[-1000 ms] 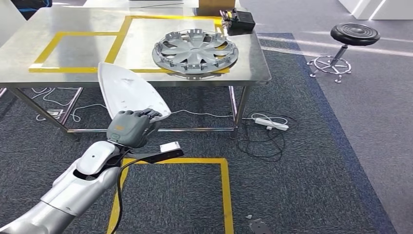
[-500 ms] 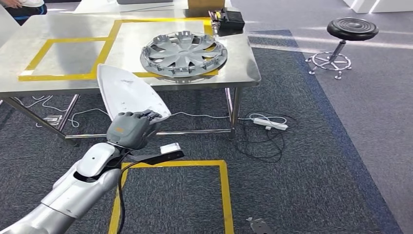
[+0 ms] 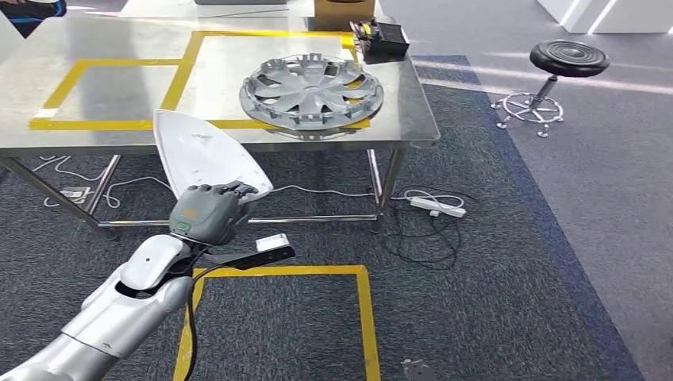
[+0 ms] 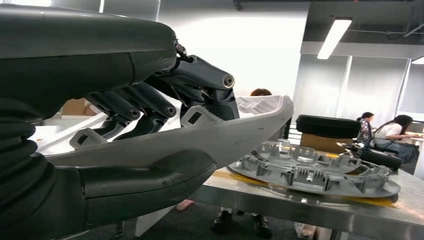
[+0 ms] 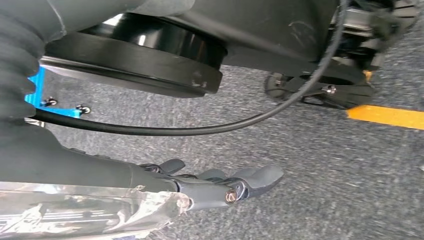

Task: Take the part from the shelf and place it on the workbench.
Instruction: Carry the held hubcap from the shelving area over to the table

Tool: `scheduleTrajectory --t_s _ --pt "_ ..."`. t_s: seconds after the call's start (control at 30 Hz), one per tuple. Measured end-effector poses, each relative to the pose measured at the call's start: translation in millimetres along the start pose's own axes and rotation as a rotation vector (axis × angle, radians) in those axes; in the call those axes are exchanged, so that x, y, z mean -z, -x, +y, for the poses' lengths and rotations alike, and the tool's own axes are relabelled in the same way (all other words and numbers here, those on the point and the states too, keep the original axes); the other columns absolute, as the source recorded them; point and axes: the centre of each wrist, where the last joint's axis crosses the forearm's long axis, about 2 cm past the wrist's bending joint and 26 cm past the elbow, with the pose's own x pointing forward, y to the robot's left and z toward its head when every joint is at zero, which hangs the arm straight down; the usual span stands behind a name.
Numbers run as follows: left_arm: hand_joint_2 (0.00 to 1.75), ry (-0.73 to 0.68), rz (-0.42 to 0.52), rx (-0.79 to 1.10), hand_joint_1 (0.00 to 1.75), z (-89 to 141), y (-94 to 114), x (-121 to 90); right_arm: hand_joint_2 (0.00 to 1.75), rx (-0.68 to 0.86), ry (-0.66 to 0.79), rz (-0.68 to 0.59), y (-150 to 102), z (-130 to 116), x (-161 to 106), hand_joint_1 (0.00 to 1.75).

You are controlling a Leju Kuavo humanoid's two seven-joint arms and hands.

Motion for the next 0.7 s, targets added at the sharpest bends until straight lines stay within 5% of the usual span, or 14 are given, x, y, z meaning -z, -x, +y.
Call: scheduleTrajectory --t_s 0.7 --pt "1.75 -0.002 0.0 0.0 1.75 0.3 -0.2 -0.3 1.75 -0.005 -0.002 -0.003 -1.0 0.1 0.1 0.0"
